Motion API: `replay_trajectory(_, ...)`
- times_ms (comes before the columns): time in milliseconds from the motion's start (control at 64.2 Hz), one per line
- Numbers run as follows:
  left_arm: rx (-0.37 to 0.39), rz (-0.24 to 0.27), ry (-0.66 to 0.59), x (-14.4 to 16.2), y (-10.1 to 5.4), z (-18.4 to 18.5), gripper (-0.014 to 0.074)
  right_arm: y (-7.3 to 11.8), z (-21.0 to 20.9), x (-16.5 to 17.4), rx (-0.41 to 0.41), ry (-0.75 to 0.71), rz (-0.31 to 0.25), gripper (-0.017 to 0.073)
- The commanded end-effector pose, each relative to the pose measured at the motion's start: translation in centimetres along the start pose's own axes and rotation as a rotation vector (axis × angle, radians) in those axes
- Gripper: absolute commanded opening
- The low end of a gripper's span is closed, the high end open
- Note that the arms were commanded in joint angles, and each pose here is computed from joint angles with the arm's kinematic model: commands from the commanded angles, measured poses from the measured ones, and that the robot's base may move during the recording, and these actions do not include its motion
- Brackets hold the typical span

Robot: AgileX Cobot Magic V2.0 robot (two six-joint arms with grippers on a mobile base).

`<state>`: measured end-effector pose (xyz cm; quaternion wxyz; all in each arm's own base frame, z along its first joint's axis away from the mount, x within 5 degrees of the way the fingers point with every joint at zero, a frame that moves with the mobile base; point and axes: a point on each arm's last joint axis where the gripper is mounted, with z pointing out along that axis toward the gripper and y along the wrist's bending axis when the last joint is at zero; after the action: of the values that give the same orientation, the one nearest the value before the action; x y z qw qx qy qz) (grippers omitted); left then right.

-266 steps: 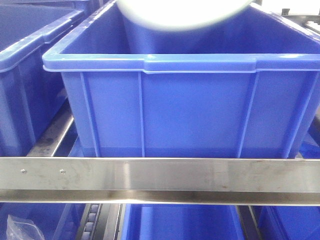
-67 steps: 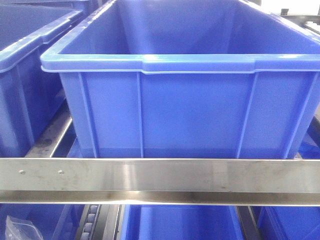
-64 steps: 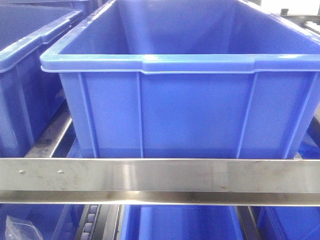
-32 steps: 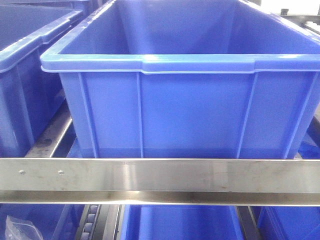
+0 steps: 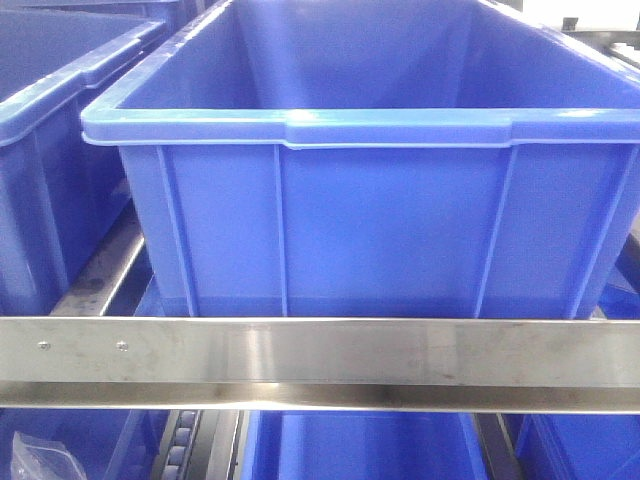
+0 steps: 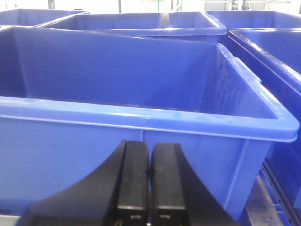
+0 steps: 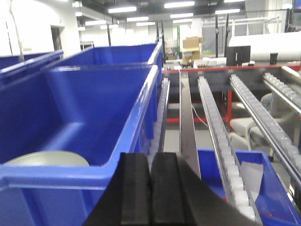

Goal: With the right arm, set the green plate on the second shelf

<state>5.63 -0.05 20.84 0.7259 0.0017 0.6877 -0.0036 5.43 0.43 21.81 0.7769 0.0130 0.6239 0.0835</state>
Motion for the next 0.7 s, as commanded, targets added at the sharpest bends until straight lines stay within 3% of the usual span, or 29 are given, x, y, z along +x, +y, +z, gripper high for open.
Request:
replay_trajectory(0, 0.000, -0.005, -0.067, 0.44, 0.01, -0.05, 0.0130, 0.08, -0.22, -1.66, -0.001, -0.139, -0.005, 0.0071)
replay_trajectory(249, 0.000, -0.005, -0.067, 0.44, 0.01, -0.05, 0.0130, 0.16, -0.22, -1.65, -0.007, -0.139, -0.035, 0.0071)
replay_trajectory(685, 0.000, -0.005, -0.067, 0.44, 0.01, -0.05, 0.0130, 0.12, -0.15, -0.92, -0.004, -0.057, -0.038, 0.0071)
